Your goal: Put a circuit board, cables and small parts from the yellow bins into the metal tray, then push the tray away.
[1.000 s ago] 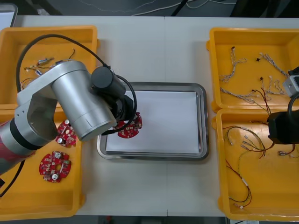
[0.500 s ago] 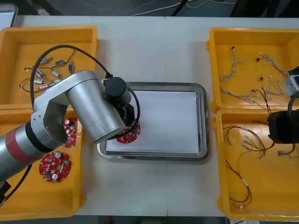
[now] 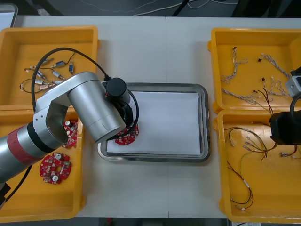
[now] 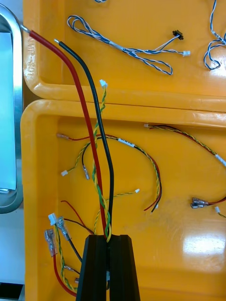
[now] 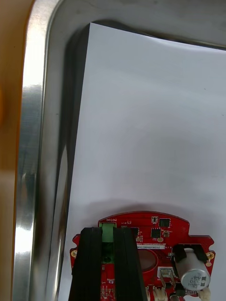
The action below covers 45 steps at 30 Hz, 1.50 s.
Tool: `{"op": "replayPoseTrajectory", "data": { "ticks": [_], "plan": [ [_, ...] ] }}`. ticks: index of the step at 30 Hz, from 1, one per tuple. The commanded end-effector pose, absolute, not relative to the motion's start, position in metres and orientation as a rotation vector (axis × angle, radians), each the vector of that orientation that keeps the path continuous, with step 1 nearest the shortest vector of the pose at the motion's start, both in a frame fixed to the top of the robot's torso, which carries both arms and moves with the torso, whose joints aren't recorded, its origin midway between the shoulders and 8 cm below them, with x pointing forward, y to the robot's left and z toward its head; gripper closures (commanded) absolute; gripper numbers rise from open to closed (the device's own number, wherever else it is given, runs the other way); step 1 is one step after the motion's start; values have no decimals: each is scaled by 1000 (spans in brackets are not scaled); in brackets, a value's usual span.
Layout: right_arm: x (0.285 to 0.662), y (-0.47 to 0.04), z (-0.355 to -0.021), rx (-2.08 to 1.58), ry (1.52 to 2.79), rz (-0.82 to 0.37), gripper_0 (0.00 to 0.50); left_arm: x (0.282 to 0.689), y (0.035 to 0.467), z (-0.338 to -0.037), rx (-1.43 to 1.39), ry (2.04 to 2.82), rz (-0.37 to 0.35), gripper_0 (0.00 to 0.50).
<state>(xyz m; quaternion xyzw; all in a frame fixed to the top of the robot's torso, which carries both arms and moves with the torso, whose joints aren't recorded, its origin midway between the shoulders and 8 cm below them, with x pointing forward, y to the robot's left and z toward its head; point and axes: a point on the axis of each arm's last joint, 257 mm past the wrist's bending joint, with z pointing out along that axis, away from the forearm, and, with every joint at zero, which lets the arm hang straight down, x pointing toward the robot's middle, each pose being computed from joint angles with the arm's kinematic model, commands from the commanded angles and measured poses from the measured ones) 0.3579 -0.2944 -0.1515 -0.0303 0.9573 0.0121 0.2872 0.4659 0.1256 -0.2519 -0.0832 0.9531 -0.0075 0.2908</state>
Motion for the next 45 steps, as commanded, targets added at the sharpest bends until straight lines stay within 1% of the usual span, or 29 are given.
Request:
{"op": "replayPoseTrajectory", "data": {
  "ticks": [1,11,18,26,29,35,39,41,42,43,44,45],
  "plan": [
    [362,-297,-143,-155,2540,-29,500,468,98,-239,-76,2528,-58,500],
    [362,-297,-143,-153,2539,-29,500,461,84,-242,-60,2553,-96,500],
    [361,-297,-144,-155,2540,-26,500,458,84,-245,-58,2564,-96,500],
    [361,-296,-143,-155,2539,-26,500,458,93,-252,-62,2559,-62,500],
    [362,-297,-143,-155,2540,-29,500,458,94,-253,-64,2560,-60,500],
    [361,-296,-143,-157,2539,-26,500,460,89,-251,-59,2550,-79,500],
    [362,-298,-143,-153,2539,-31,500,461,91,-251,-66,2547,-74,499],
    [362,-298,-143,-152,2539,-30,500,461,92,-250,-68,2545,-73,475],
    [362,-298,-143,-149,2538,-31,500,461,91,-250,-64,2544,-74,402],
    [362,-298,-143,-149,2538,-31,500,461,91,-251,-64,2545,-73,365],
    [362,-298,-143,-149,2536,-35,500,461,92,-250,-65,2543,-72,286],
    [362,-298,-143,-148,2536,-34,500,461,92,-251,-69,2543,-73,254]
  ]
}}
